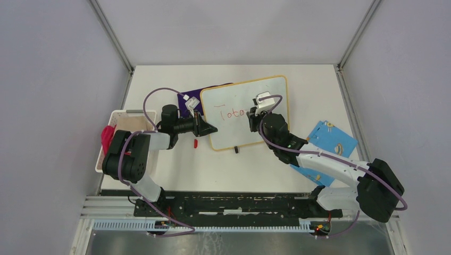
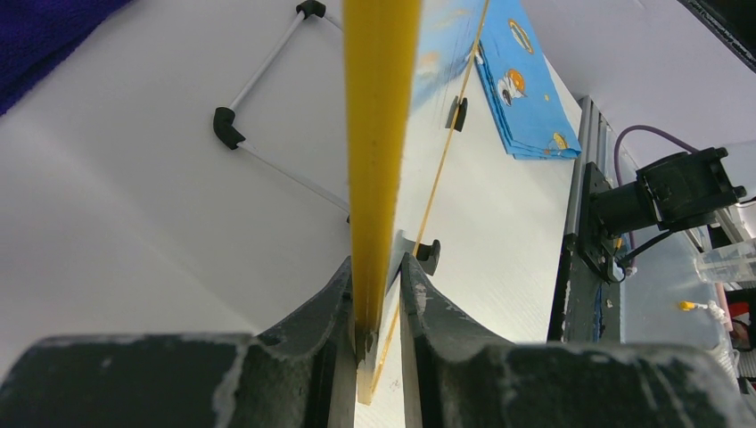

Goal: Write a sentence on the whiteboard

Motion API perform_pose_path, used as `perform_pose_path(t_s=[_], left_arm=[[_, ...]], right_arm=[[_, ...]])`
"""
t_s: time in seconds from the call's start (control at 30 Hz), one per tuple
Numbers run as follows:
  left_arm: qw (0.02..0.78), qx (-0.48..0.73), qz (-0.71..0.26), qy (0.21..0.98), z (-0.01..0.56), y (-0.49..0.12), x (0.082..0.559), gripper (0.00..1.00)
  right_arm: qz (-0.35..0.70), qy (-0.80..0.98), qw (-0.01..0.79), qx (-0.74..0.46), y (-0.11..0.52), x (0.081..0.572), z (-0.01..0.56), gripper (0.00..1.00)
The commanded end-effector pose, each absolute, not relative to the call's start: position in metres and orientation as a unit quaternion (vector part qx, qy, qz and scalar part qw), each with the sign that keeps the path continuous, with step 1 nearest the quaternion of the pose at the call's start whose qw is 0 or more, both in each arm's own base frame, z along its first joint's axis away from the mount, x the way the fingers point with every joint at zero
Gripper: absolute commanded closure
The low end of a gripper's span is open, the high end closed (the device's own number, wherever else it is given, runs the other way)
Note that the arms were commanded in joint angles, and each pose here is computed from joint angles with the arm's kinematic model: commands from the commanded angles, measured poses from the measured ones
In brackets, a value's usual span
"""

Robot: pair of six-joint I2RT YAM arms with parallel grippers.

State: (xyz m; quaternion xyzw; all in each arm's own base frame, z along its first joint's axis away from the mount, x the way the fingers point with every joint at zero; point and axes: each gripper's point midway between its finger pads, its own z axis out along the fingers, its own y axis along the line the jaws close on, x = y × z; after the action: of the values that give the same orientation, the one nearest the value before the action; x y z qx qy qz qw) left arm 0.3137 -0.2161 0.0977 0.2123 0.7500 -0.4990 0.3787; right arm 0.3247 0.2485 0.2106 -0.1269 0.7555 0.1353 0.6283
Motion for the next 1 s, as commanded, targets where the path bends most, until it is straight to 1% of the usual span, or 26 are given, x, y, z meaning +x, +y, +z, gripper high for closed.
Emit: perform_pose_path(t_s=[0.0, 0.47, 0.97], left_arm=[[0.393, 0.195, -0.439, 0.784, 0.075, -0.203, 0.329, 0.98], [0.392, 0.195, -0.438, 0.785, 0.074, -0.203, 0.329, 0.98], [0.391, 0.198, -0.436, 0.786, 0.073, -0.204, 0.328, 0.98]], right_arm=[[0.142, 0.743, 0.644, -0.115, 0.249, 0.328, 0.225, 1.00], [0.138, 0.753, 0.633, -0.115, 0.239, 0.319, 0.207, 1.00], [0.142, 0.726, 0.665, -0.100, 0.238, 0.328, 0.251, 1.00]])
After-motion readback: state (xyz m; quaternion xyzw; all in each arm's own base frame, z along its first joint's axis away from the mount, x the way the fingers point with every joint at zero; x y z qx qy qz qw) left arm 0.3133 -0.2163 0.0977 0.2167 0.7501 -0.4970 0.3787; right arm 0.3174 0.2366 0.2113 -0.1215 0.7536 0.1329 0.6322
